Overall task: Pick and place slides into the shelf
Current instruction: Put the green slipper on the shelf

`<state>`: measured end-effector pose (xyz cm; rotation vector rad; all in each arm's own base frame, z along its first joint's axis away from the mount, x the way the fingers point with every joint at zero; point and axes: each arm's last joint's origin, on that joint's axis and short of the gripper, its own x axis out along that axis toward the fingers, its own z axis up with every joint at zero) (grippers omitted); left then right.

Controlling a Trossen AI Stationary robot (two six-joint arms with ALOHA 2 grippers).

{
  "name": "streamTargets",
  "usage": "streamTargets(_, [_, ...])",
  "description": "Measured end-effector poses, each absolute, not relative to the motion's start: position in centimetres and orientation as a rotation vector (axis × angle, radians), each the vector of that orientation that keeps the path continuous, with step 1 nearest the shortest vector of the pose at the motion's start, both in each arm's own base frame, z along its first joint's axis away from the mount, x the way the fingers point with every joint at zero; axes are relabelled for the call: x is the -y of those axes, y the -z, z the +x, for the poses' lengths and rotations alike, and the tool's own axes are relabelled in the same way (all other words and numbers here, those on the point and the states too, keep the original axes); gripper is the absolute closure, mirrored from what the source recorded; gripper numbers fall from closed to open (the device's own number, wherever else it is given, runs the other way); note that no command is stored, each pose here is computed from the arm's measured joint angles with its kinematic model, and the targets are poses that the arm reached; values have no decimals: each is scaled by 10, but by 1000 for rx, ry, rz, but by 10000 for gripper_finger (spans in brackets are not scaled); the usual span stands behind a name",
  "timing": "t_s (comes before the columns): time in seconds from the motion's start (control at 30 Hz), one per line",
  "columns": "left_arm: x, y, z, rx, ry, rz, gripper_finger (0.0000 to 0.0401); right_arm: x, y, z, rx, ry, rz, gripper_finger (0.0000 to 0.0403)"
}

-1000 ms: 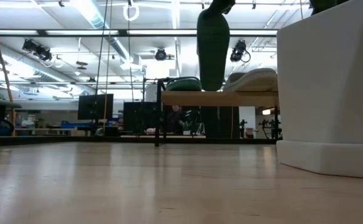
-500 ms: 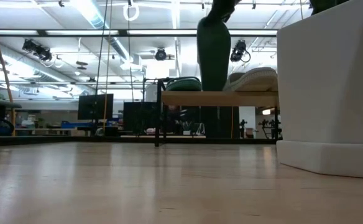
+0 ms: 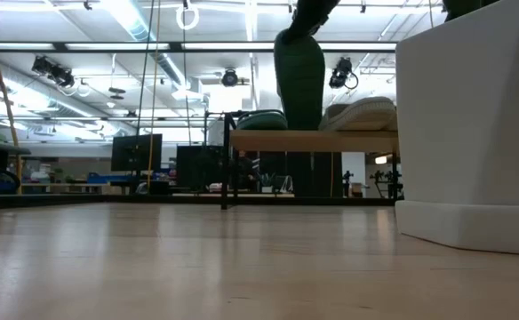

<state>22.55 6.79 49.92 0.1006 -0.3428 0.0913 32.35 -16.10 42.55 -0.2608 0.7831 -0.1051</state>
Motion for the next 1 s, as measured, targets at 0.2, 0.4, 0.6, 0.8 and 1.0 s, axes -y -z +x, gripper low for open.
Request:
streamTargets(0.2, [-68, -499, 225, 343, -91, 101, 294, 169, -439, 321, -728, 178, -322, 362])
streamTargets(0.4, [-68, -498, 226, 329, -91, 96, 294, 173, -440, 317, -727, 191, -307, 362])
streamTargets(0.6, [-68, -498, 226, 327, -91, 95, 294, 175, -440, 316, -717, 177, -290, 362])
streamTargets(0.8, [-68, -497, 226, 323, -91, 94, 294, 178, -439, 313, -715, 159, -249, 362])
streamTargets(1.0, [-68, -497, 226, 322, -91, 94, 294, 177, -435, 310, -751, 120, -215, 362])
